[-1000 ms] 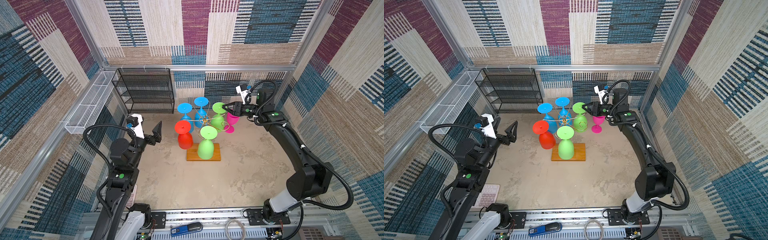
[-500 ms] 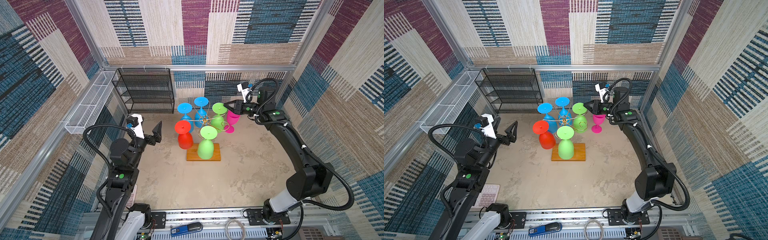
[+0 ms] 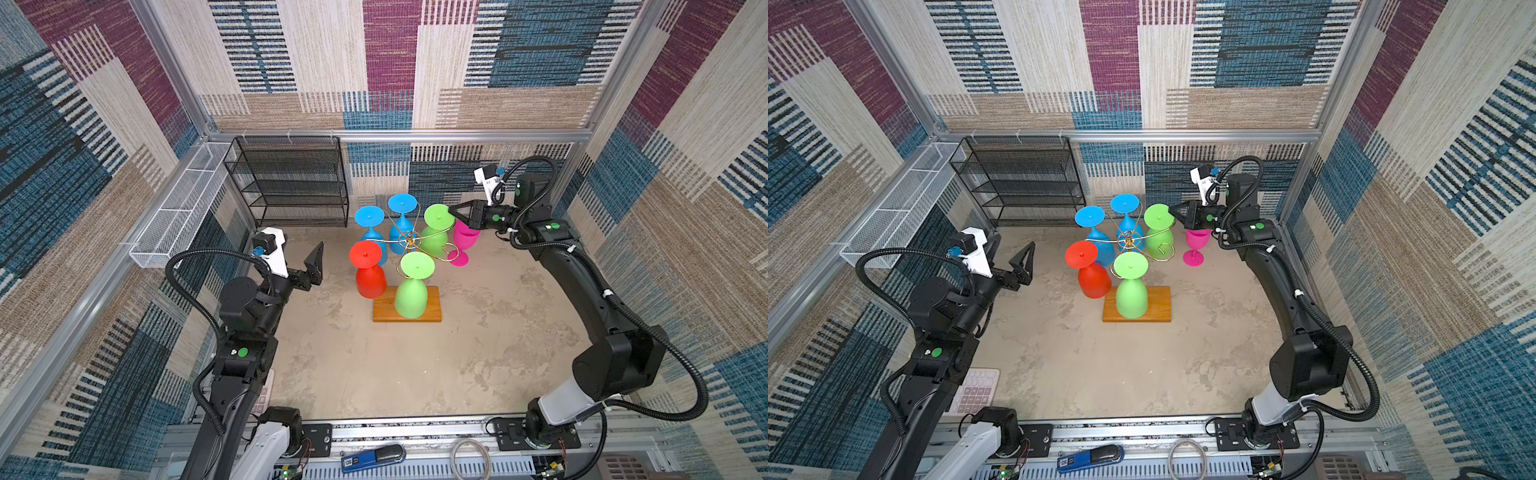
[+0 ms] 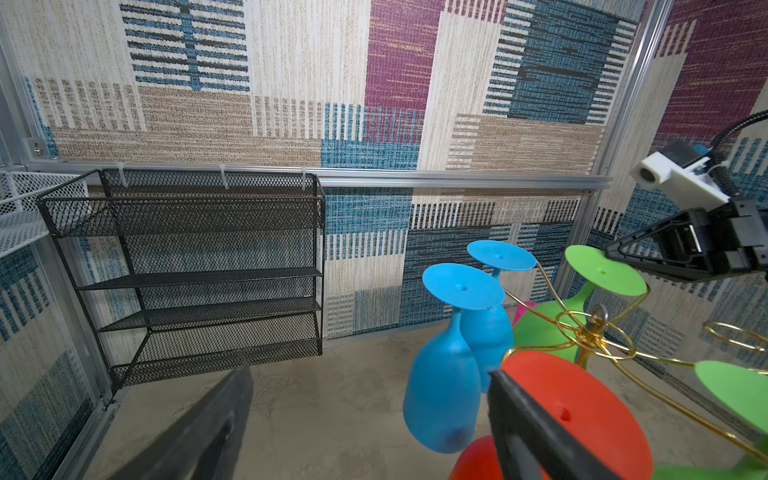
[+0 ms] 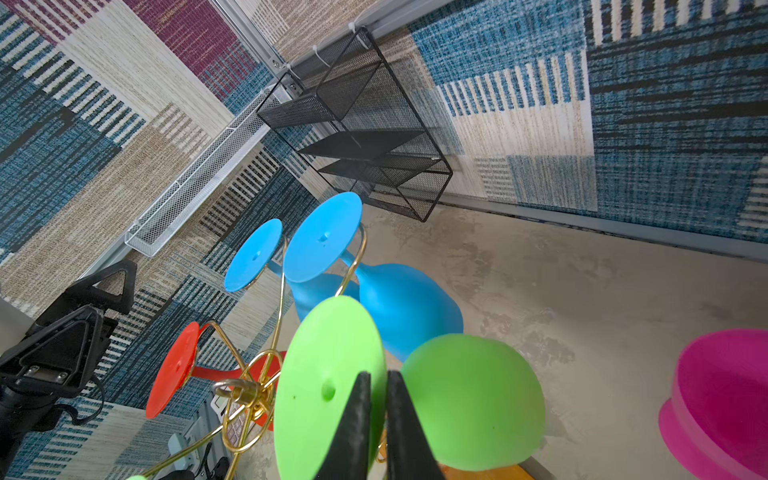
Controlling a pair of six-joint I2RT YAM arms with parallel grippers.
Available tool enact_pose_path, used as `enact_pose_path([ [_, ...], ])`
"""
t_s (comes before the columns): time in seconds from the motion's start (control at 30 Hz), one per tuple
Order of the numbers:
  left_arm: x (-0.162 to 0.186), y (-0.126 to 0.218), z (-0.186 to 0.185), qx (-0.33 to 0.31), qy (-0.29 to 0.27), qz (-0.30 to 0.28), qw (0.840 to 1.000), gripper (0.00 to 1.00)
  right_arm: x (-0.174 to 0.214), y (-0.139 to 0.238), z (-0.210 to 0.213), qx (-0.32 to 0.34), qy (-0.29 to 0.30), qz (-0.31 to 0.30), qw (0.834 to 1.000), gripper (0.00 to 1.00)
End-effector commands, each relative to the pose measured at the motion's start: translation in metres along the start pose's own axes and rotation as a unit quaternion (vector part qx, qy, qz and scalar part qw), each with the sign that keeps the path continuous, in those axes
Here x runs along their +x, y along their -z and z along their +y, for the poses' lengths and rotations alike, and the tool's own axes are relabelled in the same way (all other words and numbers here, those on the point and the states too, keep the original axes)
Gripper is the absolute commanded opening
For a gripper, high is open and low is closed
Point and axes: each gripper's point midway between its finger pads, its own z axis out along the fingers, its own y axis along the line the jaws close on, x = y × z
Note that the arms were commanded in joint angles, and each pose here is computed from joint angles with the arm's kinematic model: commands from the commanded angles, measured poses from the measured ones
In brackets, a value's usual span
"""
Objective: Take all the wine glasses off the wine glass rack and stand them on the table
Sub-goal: 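Close the right gripper on the green glass foot, then pull the green glass off its rack arm with the right gripper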
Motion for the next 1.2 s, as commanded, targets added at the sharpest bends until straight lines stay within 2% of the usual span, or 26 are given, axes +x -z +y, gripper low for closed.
enact_pose_path([
  [0.0, -0.007, 0.001, -0.003, 0.007, 0.006, -0.014, 1.0, 0.91, -0.006, 0.003, 0.003, 0.002, 0.004, -0.008, 1.0, 0.1],
  [0.3, -0.01, 0.002, -0.003, 0.008, 0.005, -0.017, 1.0, 0.91, -0.008, 0.006, 0.015, -0.026, -0.009, -0.011, 1.0, 0.0],
  [0.63, -0.01, 0.004, -0.003, 0.007, 0.004, -0.018, 1.0, 0.91, -0.005, 0.004, 0.016, -0.04, -0.026, -0.007, 0.999, 0.0],
  [1.17, -0.01, 0.005, -0.002, 0.005, 0.004, -0.019, 1.0, 0.91, -0.022, 0.022, 0.04, -0.058, -0.018, -0.036, 0.997, 0.0],
])
